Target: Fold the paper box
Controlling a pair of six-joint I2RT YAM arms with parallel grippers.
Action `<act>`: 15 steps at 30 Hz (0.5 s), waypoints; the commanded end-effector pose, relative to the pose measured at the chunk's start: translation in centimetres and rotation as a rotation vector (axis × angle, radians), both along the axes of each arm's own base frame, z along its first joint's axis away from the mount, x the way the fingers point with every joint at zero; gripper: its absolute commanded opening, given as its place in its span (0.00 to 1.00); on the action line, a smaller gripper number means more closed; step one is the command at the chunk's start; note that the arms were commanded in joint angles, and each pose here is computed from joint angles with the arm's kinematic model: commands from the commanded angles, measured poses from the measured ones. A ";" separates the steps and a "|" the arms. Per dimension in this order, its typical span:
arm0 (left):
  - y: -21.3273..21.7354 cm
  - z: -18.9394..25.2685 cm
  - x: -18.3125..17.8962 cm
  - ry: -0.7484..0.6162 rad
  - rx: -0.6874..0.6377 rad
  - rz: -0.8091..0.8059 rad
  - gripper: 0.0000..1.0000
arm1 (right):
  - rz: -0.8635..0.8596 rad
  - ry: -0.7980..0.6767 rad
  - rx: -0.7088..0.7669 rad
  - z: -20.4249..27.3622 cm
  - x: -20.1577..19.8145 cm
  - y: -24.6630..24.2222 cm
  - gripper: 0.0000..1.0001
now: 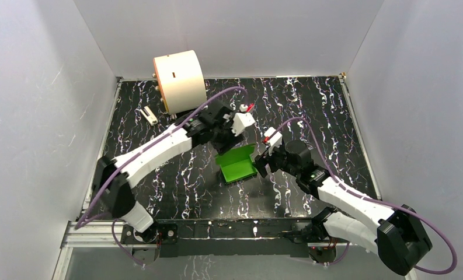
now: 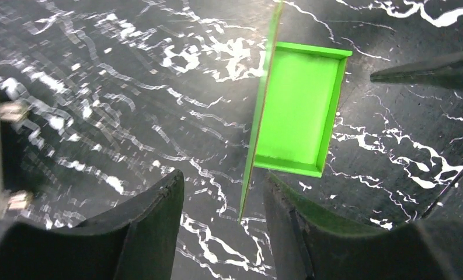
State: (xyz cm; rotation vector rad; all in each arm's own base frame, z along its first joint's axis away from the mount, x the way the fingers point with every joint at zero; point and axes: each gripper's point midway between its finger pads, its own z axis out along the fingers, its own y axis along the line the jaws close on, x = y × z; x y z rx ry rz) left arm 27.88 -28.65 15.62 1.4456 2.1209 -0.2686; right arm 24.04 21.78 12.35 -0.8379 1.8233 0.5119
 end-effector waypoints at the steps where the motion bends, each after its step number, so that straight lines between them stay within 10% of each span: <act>1: 3.1 5.6 0.7 -0.180 -0.139 0.252 0.51 | 0.080 -0.146 0.024 4.8 2.0 1.5 0.89; 15: 9.1 3.9 -4.3 -0.170 -0.389 0.544 0.66 | 0.339 -0.183 0.024 6.3 3.8 1.2 0.84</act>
